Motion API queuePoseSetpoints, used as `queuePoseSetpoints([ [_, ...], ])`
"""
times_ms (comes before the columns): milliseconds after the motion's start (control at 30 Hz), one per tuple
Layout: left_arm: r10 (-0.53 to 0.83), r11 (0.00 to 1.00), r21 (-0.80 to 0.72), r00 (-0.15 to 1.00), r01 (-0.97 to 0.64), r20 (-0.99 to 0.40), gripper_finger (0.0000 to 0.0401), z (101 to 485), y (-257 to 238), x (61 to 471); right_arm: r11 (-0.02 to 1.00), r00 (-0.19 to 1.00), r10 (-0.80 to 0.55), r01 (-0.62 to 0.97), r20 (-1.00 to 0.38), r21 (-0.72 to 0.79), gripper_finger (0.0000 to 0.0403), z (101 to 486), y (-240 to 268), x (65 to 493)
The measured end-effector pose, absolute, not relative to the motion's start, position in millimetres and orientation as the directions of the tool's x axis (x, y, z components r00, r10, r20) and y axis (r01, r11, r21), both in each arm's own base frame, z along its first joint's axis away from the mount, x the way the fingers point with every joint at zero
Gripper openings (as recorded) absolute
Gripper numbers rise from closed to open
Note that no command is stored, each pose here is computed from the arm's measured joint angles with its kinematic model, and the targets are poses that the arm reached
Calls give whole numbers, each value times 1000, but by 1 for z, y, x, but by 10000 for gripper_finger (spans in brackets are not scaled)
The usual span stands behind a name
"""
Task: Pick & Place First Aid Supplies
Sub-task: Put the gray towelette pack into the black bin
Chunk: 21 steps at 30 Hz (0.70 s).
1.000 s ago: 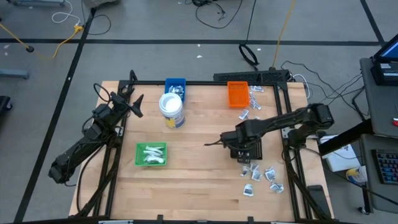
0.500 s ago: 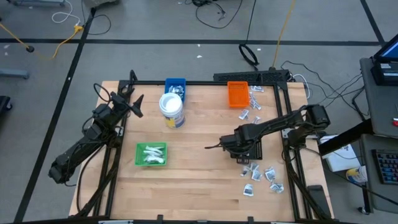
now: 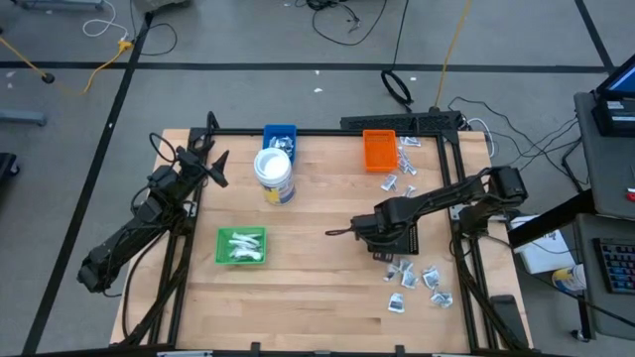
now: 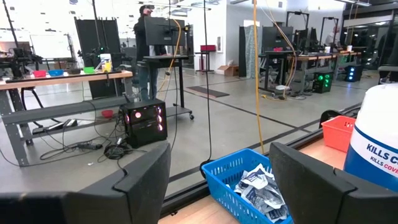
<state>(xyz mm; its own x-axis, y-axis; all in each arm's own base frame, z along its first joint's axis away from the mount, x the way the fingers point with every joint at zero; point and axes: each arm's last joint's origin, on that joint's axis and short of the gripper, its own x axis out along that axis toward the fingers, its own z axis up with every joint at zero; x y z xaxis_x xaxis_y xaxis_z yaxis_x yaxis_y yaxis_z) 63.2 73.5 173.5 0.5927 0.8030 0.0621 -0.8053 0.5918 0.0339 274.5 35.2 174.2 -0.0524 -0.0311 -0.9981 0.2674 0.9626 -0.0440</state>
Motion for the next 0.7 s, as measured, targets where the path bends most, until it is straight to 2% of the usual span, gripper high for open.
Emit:
queuePoseSetpoints([
  [167,803,592,34,593,-806,62,273,173,74,63,927,-13,2,374,-1000,-3,200,188,38,271],
  [367,803,592,34,593,-805,62,274,173,74,63,805,50,14,592,-999,41,201,208,49,264],
  [533,803,592,34,593,-805,62,273,173,74,63,655,77,24,752,-997,74,189,215,64,257],
  [700,803,592,34,593,-806,62,274,173,74,63,452,82,32,888,-996,87,178,217,80,251],
])
